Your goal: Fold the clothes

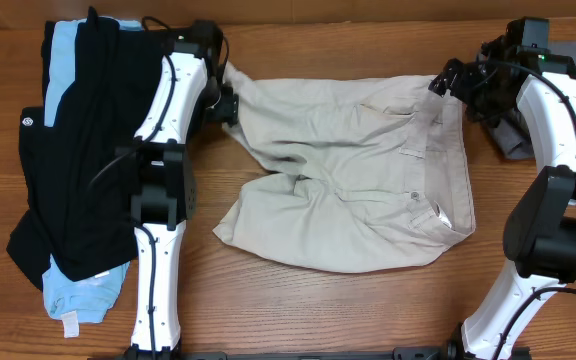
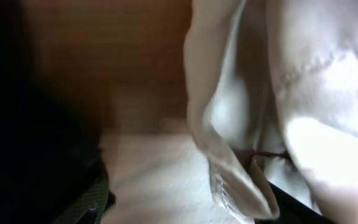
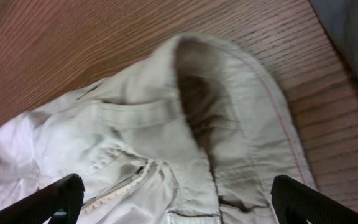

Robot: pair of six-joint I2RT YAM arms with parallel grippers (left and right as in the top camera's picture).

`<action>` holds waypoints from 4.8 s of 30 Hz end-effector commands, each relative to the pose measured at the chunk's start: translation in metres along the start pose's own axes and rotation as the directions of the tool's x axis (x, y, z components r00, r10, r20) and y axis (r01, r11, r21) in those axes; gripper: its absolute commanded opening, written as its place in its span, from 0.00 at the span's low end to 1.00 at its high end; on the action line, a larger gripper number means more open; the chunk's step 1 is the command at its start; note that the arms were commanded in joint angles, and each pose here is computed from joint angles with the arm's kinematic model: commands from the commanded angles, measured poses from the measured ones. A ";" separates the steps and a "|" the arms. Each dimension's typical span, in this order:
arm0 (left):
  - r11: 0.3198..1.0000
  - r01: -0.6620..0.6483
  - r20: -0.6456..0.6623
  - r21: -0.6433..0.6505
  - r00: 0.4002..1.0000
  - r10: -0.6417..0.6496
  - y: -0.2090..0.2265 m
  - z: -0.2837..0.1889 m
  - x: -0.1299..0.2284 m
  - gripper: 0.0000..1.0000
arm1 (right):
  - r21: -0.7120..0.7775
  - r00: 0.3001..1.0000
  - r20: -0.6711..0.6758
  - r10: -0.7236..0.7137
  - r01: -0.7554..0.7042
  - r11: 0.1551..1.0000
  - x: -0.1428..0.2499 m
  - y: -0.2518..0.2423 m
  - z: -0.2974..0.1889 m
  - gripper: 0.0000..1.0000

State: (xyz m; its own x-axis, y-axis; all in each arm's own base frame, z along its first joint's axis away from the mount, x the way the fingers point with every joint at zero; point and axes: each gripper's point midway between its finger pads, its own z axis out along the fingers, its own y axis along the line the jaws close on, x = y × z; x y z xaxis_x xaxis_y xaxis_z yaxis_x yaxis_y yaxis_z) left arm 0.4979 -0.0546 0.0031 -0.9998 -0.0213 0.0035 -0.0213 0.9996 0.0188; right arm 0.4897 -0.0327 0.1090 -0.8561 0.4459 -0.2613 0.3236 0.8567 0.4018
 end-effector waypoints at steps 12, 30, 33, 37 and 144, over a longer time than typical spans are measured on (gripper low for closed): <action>0.970 -0.179 0.016 0.167 0.984 0.178 -0.015 -0.052 0.009 0.71 | -0.015 0.999 0.048 -0.021 0.021 1.000 -0.008 0.011 -0.023 1.00; 0.902 -0.403 0.069 0.157 0.915 0.397 -0.064 -0.047 0.012 0.18 | -0.002 0.999 0.041 -0.021 0.021 1.000 -0.006 0.008 -0.023 1.00; 0.908 -0.389 0.061 0.158 0.921 0.385 -0.064 -0.047 0.013 0.15 | 0.001 0.999 0.035 -0.019 0.019 1.000 -0.005 0.008 -0.023 1.00; 0.911 -0.383 0.009 0.155 0.922 0.386 -0.059 -0.047 0.025 0.31 | 0.002 0.999 0.032 -0.018 0.018 1.000 -0.004 0.008 -0.023 1.00; 0.913 -0.404 0.168 0.051 0.905 0.391 -0.067 -0.088 -0.004 0.71 | 0.048 1.000 0.021 -0.010 0.009 0.999 0.000 -0.001 -0.023 1.00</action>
State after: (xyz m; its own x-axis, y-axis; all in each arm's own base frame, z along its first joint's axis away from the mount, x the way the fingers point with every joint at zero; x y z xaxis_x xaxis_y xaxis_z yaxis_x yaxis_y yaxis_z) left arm 0.4909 -0.1376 0.0476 -0.9105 0.4075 -0.0706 0.4124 0.9074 -0.0813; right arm 0.4758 -0.0372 0.1019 -0.8660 0.4507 -0.2164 0.3605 0.8629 0.3543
